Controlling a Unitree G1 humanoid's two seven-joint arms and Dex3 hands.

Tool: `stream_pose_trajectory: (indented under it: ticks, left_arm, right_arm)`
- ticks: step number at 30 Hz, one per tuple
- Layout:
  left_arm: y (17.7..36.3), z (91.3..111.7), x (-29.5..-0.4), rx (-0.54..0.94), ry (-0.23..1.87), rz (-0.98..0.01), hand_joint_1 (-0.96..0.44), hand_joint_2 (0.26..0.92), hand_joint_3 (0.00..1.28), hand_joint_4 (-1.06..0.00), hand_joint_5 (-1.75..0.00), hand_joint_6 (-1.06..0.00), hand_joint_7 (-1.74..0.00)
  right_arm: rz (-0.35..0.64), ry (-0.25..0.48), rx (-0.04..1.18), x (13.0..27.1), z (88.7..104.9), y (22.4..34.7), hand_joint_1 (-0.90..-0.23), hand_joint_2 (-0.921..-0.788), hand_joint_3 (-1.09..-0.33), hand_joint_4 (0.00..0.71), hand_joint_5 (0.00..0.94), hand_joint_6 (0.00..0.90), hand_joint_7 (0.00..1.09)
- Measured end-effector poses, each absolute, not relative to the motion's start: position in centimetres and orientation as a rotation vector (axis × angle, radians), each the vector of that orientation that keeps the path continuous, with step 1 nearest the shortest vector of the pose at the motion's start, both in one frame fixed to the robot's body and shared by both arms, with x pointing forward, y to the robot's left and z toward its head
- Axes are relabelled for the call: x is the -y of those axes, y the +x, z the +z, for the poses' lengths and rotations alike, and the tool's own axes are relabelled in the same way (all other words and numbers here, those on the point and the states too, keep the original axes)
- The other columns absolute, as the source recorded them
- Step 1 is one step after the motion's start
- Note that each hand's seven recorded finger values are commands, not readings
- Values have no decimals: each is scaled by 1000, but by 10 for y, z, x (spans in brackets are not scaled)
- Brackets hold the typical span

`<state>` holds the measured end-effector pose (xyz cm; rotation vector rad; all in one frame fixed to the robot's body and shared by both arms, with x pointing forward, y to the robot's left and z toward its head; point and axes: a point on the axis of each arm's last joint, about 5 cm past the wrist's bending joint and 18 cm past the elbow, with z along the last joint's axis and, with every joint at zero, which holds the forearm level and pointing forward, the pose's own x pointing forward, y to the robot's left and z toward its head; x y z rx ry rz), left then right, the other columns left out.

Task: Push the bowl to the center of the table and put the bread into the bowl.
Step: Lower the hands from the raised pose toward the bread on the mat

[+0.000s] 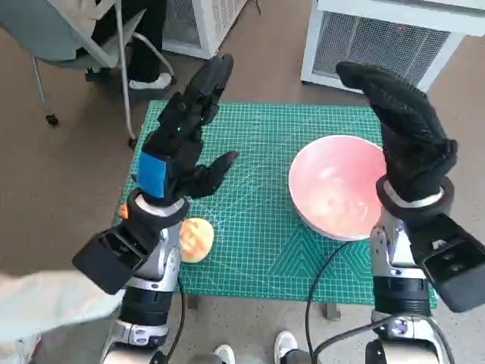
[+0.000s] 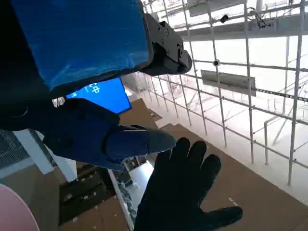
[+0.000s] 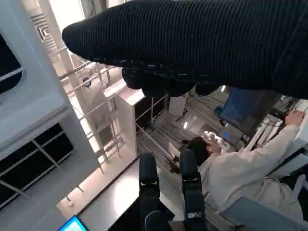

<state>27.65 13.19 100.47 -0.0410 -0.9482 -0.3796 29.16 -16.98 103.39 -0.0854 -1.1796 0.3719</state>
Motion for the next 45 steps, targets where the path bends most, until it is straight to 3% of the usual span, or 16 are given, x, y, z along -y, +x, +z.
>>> stream_pose_trajectory:
  ticks: [22, 28, 34, 38, 41, 45]
  left_arm:
    - [276, 1004, -130, 944, -57, -379, -509, 921, 373, -274, 0, -416, -50]
    - [276, 1003, -129, 943, -71, -371, -512, 921, 369, -278, -2, -421, -54]
    - [275, 1000, -132, 935, -77, -345, -520, 921, 367, -281, -3, -429, -60]
    - [275, 999, -134, 932, -77, -336, -521, 921, 367, -283, -3, -426, -59]
    - [275, 999, -134, 931, -76, -334, -521, 921, 368, -284, -4, -423, -59]
    - [274, 999, -135, 930, -76, -331, -522, 921, 368, -284, -3, -422, -59]
  right_arm:
    - [360, -84, 1142, 174, 1026, 292, -567, -921, -753, 278, 0, 151, 344]
    - [283, -110, 1122, 198, 1021, 292, -576, -921, -765, 269, 0, 135, 345]
    - [58, -127, 1058, 236, 1005, 290, -579, -921, -766, 262, 0, 122, 345]
    - [-82, -125, 969, 254, 990, 288, -574, -921, -771, 255, 0, 123, 346]
    - [-161, -118, 906, 263, 980, 287, -571, -921, -775, 254, 0, 123, 346]
    - [-196, -125, 880, 266, 974, 286, -570, -921, -776, 253, 0, 123, 345]
